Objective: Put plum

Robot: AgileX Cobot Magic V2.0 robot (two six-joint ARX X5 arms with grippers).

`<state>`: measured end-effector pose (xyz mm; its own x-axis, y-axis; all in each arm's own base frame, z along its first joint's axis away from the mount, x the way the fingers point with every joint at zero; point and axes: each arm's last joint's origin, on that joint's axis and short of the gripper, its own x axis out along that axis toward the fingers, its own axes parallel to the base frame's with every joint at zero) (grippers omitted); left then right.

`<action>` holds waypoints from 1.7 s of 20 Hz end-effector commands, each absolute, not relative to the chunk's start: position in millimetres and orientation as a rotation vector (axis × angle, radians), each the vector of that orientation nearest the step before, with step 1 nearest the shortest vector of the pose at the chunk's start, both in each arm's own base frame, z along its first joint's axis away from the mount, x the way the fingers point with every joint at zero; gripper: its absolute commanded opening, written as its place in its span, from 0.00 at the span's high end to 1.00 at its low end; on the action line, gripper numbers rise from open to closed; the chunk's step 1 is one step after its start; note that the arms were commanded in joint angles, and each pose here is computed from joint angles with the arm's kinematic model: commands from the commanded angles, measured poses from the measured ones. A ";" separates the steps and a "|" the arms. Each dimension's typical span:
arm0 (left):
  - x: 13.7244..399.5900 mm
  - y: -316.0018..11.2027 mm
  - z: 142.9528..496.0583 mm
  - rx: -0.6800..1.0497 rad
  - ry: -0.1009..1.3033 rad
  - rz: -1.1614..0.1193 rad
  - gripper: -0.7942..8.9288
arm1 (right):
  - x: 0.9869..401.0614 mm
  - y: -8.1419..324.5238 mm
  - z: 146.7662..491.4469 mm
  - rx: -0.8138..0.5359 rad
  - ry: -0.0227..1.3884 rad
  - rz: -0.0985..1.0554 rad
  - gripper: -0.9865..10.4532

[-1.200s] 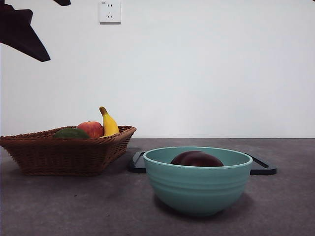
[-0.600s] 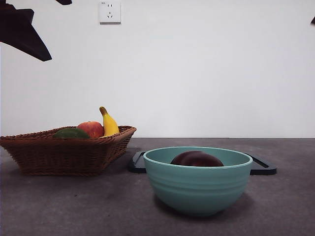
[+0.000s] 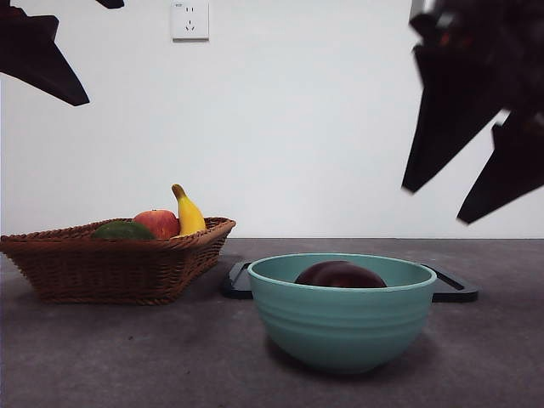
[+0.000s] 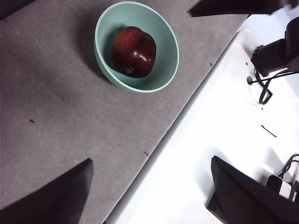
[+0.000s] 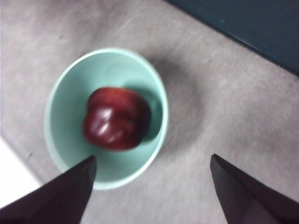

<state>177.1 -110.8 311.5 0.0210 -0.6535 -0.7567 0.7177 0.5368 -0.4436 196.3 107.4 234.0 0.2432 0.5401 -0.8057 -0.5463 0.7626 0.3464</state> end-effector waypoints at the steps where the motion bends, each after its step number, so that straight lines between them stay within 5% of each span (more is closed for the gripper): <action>1: 178.6 -112.9 314.0 0.078 1.108 -1.082 0.50 | 204.6 115.9 223.0 -0.006 1.120 0.739 0.63; 5: 178.6 -112.9 314.1 0.078 1.107 -1.082 0.50 | 217.1 128.7 204.4 -0.044 1.137 0.719 0.64; 11: 178.7 -112.9 314.1 0.078 1.106 -1.083 0.50 | 228.6 138.3 185.2 -0.057 1.156 0.720 0.79; 21: 178.8 -113.0 314.2 0.078 1.104 -1.083 0.50 | 229.6 139.4 184.1 -0.048 1.157 0.730 0.90; 34: 179.1 -113.1 314.3 0.079 1.101 -1.083 0.50 | 277.5 143.8 261.7 -0.001 0.966 0.642 0.90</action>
<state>177.7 -111.1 311.8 0.0261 -0.6561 -0.7542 0.7207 0.5352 -0.4406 275.0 140.1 264.7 0.4062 0.5067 -0.7604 -0.5075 0.8171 0.2735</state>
